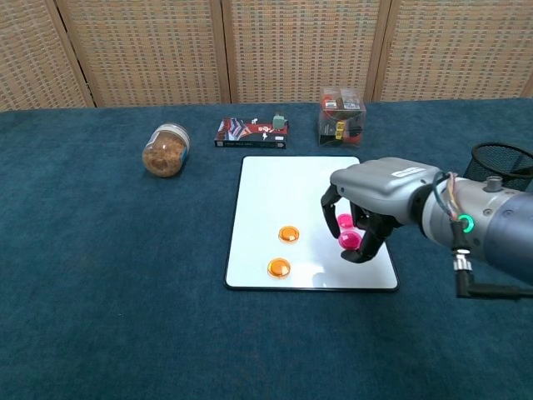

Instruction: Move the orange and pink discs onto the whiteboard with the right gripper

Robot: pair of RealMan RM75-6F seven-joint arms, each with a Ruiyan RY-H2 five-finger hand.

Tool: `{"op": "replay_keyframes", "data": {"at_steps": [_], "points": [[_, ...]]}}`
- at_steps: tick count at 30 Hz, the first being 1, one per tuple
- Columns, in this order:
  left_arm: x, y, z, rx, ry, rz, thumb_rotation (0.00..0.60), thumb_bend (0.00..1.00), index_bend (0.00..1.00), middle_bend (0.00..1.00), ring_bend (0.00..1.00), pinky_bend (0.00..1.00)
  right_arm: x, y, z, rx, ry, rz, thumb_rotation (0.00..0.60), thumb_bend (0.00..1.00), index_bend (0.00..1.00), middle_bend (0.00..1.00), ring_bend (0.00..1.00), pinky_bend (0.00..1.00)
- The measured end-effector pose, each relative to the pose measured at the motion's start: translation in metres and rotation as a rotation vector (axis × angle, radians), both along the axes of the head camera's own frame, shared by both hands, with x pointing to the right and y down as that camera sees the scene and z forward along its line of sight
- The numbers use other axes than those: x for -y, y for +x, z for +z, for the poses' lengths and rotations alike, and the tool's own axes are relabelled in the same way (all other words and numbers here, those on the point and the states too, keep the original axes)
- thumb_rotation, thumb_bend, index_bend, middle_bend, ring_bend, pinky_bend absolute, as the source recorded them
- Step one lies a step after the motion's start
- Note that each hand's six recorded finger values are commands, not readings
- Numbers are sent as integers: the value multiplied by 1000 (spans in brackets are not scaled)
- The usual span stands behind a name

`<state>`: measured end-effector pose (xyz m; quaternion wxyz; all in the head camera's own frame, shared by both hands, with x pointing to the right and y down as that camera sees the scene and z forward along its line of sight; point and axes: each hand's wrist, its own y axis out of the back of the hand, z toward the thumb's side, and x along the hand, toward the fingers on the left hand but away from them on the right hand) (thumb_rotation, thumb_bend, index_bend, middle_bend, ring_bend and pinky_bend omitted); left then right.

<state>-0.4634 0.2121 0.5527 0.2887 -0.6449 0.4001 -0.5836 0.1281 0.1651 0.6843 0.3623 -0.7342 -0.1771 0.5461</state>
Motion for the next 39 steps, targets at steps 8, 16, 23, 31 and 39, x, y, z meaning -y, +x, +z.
{"op": "replay_keyframes", "data": {"at_steps": [8, 16, 23, 31, 39], "points": [[2, -2, 1, -1, -4, -6, 600, 0, 0, 0, 0, 0, 7, -5, 19, -68, -4, 7, 600, 363, 562, 1000, 1000, 1000], [2, -3, 0, -4, -3, -8, 600, 0, 0, 0, 0, 0, 8, 1, 28, -96, -11, 23, 600, 363, 562, 1000, 1000, 1000], [2, -2, -1, -5, -1, -7, 600, 0, 0, 0, 0, 0, 8, 4, 29, -104, -11, 27, 600, 363, 562, 1000, 1000, 1000], [2, -3, -2, -8, 2, -10, 600, 0, 0, 0, 0, 0, 6, 4, 33, -108, -20, 38, 600, 361, 524, 1000, 1000, 1000], [2, -4, -2, -10, 3, -13, 600, 0, 0, 0, 0, 0, 5, 2, 32, -93, -13, 41, 600, 260, 323, 1000, 1000, 1000]]}}
